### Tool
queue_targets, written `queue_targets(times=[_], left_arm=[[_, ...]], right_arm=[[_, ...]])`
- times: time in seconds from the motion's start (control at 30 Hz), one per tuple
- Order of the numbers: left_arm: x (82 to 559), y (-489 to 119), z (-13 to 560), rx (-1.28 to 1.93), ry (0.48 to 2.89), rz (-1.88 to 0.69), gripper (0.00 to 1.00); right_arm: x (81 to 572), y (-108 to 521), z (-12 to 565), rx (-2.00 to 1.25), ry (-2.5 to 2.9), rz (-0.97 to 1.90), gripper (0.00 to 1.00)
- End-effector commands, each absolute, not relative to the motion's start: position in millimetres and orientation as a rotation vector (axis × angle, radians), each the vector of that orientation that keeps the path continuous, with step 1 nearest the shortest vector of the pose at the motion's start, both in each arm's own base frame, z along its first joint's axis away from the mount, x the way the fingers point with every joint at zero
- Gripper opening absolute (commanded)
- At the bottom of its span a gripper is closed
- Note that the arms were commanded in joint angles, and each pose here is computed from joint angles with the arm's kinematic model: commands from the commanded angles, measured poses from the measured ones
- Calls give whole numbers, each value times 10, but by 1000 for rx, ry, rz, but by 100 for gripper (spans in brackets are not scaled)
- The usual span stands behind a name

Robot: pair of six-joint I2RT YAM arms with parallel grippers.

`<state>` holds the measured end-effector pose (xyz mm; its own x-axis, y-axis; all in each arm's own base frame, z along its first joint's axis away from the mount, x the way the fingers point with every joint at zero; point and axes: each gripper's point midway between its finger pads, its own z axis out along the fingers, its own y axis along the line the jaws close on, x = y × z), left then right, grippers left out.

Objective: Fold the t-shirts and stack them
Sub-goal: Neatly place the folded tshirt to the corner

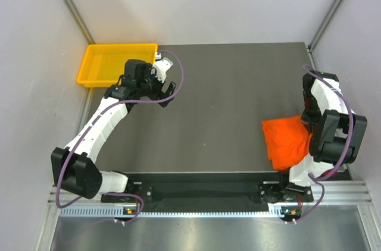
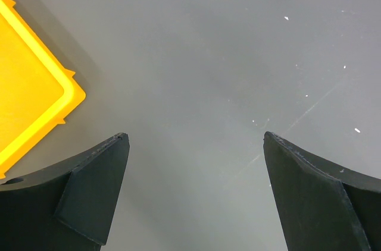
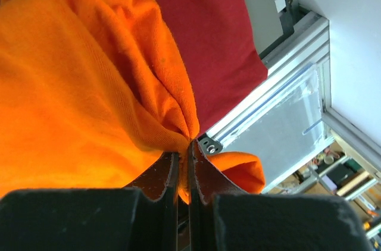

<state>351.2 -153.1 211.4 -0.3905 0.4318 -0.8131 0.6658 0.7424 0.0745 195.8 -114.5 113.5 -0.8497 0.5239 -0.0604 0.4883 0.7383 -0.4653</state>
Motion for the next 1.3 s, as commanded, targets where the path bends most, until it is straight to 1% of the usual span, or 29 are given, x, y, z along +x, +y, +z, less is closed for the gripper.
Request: queue_targets(times=[0.0,0.23,0.27,0.4,0.53,0.7,1.0,1.17,1.27], left_arm=[[3511,-1574,2506,811,1944,-351,99],[3515,-1541,2484,814,1955,-328,99],[3511,-1537,2467,814,1960,-327,99],[3503,-1530,2468,817,1962,-324,99],[3530,-1524,2432,816,1966,-315,99],[3531,-1536,2413,810,1970,-326,99],[3551,-1523,2391,814,1974,-312,99],[3553,-1529,2361,815,1980,-317,99],[3567,-1526,2357,811,1980,-313,99]], right_arm=[[1980,-1212,1017,-849,-2836,705,0],[1934,-1316,894,-872,-2761,738,0],[1958,-1394,843,-920,-2763,738,0],[1920,-1536,691,-947,-2740,748,0],[1945,-1752,763,-884,-2754,895,0],[1888,-1831,680,-824,-2742,898,0],[1691,-2144,960,-1074,-2731,1032,0],[1699,-2253,1016,-1078,-2722,1098,0],[1667,-2265,904,-1078,-2710,1083,0]])
